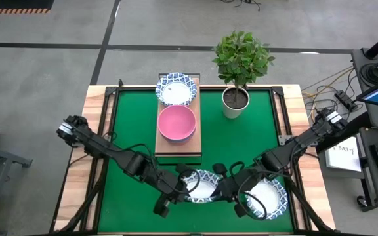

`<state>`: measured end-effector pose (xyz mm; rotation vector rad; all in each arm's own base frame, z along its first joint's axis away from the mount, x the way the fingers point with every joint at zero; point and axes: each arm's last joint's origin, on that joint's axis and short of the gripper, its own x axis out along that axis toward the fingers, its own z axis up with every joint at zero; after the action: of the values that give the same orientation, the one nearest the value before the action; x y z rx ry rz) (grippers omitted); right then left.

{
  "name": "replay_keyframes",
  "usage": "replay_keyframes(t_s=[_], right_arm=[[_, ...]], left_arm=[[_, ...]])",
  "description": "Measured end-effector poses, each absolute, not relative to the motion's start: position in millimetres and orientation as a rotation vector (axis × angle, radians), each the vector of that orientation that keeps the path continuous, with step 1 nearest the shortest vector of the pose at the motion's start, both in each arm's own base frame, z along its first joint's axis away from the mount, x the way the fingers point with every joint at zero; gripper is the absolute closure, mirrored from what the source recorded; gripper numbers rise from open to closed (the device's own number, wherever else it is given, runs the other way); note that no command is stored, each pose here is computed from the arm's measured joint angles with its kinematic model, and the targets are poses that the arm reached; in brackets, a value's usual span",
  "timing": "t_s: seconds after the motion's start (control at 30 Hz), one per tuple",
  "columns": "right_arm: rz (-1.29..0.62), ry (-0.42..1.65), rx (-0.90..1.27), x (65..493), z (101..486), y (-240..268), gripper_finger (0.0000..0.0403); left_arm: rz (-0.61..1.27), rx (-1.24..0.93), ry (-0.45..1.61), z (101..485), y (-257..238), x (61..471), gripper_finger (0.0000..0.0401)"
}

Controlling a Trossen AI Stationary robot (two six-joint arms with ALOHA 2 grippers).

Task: Place and stack bowls onto a shelf
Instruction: Stack the white patterned bowl on top of the other white patterned bowl on the shelf

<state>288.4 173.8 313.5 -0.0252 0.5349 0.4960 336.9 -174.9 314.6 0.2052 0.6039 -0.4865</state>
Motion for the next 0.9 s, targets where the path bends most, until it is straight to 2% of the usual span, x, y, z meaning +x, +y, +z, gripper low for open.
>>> replay_keyframes(t_s=[0.27,0.4,0.63,0.9], right_arm=[[0.500,0.508,-0.019,282.3,323.1,170.2,0.0249],[0.498,0.499,0.020,268.1,338.2,162.7,0.0214],[0.505,0.480,0.005,241.0,358.3,146.4,0.0198],[0.520,0.480,-0.072,227.1,349.5,137.9,0.0197]], left_arm=[[-0.494,0.210,0.628,321.8,-178.4,329.2,0.0399],[-0.522,0.244,0.689,331.0,-185.0,319.3,0.0400],[-0.466,0.409,0.786,368.3,-178.4,299.0,0.0401],[-0.375,0.573,0.710,453.8,-150.4,267.4,0.0401]])
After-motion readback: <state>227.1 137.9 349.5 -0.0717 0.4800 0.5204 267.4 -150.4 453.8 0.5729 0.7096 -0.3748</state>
